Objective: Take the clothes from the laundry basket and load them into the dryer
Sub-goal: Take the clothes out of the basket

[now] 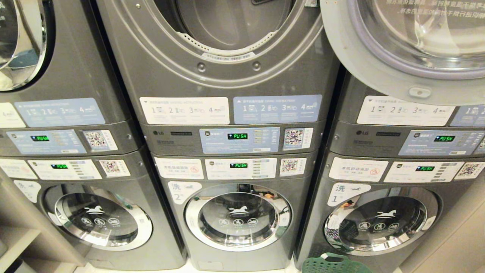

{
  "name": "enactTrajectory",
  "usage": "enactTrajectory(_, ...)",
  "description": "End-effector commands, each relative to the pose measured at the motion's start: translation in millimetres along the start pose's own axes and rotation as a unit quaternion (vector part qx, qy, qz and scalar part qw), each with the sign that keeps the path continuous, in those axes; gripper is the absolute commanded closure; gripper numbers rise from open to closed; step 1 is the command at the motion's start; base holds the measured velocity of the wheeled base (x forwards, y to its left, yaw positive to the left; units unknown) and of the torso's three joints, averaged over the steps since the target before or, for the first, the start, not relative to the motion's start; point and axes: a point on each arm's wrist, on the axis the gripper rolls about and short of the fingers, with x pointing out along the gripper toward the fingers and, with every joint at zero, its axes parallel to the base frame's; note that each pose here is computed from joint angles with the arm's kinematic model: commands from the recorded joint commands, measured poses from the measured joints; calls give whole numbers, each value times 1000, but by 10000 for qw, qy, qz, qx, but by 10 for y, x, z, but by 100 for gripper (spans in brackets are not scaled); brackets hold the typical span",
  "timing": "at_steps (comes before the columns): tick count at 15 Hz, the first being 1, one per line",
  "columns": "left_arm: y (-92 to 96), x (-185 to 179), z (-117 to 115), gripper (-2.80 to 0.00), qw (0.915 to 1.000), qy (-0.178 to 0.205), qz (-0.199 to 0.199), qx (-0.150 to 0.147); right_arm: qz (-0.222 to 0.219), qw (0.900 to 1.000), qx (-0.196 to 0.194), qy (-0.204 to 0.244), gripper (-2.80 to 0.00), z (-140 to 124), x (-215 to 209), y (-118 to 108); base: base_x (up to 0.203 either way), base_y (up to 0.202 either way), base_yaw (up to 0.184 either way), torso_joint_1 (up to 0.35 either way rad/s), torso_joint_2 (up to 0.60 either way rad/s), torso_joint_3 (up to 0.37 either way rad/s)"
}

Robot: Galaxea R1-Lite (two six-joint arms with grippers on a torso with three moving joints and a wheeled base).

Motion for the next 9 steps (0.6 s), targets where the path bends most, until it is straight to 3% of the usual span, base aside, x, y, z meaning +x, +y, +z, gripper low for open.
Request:
enactTrajectory(1,0,0,1,0,10000,1,1,1,4,10000,7,0,0,0,0,0,0,0,0,-84,186,100)
enactTrajectory(9,0,0,1,0,10000,-2,1,1,3,10000,15,-5,0,2,-1,0,0,0,0,-96,211,114)
